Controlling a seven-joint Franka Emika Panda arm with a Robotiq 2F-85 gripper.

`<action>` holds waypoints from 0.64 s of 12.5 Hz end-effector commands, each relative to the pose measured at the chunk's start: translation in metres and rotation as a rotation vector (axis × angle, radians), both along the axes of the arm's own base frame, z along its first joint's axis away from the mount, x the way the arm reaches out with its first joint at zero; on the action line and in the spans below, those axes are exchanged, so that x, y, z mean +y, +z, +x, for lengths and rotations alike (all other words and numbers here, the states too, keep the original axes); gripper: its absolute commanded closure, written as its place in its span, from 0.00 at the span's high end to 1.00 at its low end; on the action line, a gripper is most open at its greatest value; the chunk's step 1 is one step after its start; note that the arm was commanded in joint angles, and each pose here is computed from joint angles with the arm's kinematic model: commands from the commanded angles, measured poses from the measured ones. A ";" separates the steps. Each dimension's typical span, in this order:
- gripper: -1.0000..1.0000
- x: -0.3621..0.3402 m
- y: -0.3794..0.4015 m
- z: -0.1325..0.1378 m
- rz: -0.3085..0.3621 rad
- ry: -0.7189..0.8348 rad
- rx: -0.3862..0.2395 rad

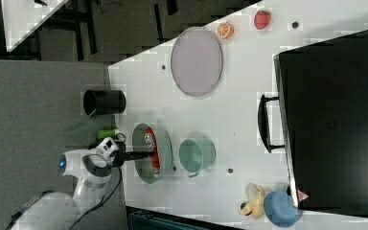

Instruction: Pick ketchup from strainer and place it on the table

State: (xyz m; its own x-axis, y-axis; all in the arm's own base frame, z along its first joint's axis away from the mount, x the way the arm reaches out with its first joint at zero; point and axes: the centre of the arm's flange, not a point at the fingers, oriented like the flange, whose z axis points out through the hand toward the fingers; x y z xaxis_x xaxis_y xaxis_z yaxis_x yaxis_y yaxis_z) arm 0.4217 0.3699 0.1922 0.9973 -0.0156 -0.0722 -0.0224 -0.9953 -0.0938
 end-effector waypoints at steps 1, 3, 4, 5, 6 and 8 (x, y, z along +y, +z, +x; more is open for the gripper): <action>1.00 0.004 -0.002 0.011 0.009 -0.071 -0.041; 1.00 0.007 -0.019 0.014 0.010 -0.074 -0.029; 0.96 0.007 -0.027 0.016 0.009 -0.081 -0.019; 0.84 0.006 -0.032 0.017 0.006 -0.084 -0.014; 0.71 0.007 -0.033 0.018 0.006 -0.084 -0.012; 0.60 0.008 -0.025 0.019 0.005 -0.080 -0.027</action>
State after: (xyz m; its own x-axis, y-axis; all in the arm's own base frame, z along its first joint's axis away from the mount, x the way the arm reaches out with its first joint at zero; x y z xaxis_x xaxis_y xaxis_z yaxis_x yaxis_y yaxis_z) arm 0.4289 0.3617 0.1369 0.9932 -0.0553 -0.1022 -0.0629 -0.9953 -0.0730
